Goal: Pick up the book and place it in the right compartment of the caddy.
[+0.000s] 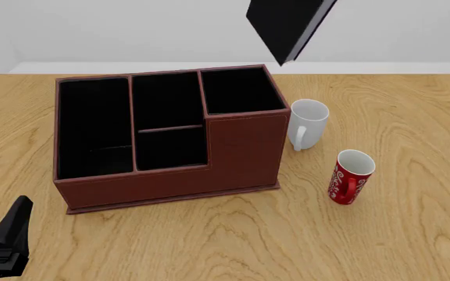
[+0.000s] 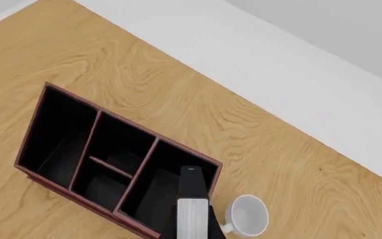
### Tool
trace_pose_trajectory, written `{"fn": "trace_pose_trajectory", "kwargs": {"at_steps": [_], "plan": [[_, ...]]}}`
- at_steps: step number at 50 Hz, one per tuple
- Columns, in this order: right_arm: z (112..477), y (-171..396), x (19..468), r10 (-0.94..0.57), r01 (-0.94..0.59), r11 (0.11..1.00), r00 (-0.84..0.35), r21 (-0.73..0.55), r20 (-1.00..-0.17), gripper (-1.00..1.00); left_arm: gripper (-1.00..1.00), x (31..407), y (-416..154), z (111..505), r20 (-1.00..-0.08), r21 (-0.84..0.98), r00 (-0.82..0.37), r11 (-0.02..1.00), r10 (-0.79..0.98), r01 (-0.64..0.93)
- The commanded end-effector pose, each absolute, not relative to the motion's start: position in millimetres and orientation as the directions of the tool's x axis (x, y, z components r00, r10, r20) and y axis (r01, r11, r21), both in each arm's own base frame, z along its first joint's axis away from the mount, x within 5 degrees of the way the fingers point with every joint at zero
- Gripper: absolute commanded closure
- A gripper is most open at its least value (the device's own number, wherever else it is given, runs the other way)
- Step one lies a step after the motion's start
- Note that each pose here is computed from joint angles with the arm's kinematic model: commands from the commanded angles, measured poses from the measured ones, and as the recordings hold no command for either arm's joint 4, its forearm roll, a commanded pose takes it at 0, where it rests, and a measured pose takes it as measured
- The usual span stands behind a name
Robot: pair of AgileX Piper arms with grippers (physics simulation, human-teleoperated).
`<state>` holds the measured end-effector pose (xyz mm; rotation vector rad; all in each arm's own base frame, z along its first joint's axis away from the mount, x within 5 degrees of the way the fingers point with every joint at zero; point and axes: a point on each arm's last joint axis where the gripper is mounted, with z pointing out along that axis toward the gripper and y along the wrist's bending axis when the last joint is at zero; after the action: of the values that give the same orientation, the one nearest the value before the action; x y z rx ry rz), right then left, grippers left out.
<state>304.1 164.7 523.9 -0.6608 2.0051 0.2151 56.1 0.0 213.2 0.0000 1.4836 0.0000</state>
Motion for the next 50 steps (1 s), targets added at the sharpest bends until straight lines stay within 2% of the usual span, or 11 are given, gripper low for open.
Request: {"fn": "trace_pose_trajectory", "kwargs": {"at_steps": [1,9,10,11,13,14,50], "plan": [[520.5,180.4,308.7,-0.347,-0.549,0.831,-0.379,-0.094,-0.858,1.0,-1.0,56.1,0.0,213.2,-0.996,0.0,0.087,1.0,0.0,0.0],[510.9,195.4,315.8,-0.342,-0.56,0.826,-0.401,-0.068,-0.85,1.0,-1.0,56.1,0.0,213.2,-0.996,0.0,0.087,1.0,0.0,0.0],[508.1,188.6,324.6,-0.362,-0.551,0.829,-0.395,-0.098,-0.844,1.0,-1.0,56.1,0.0,213.2,-0.996,0.0,0.087,1.0,0.0,0.0],[510.2,197.1,318.6,-0.312,-0.546,0.837,-0.418,-0.039,-0.853,1.0,-1.0,56.1,0.0,213.2,-0.996,0.0,0.087,1.0,0.0,0.0],[504.4,198.9,321.9,-0.36,-0.566,0.821,-0.406,-0.078,-0.84,1.0,-1.0,56.1,0.0,213.2,-0.996,0.0,0.087,1.0,0.0,0.0],[505.3,197.1,325.2,-0.32,-0.542,0.839,-0.424,-0.045,-0.847,1.0,-1.0,56.1,0.0,213.2,-0.996,0.0,0.087,1.0,0.0,0.0],[469.3,223.2,355.8,-0.324,-0.538,0.843,-0.491,-0.011,-0.809,1.0,-1.0,56.1,0.0,213.2,-0.996,0.0,0.087,1.0,0.0,0.0]]}}
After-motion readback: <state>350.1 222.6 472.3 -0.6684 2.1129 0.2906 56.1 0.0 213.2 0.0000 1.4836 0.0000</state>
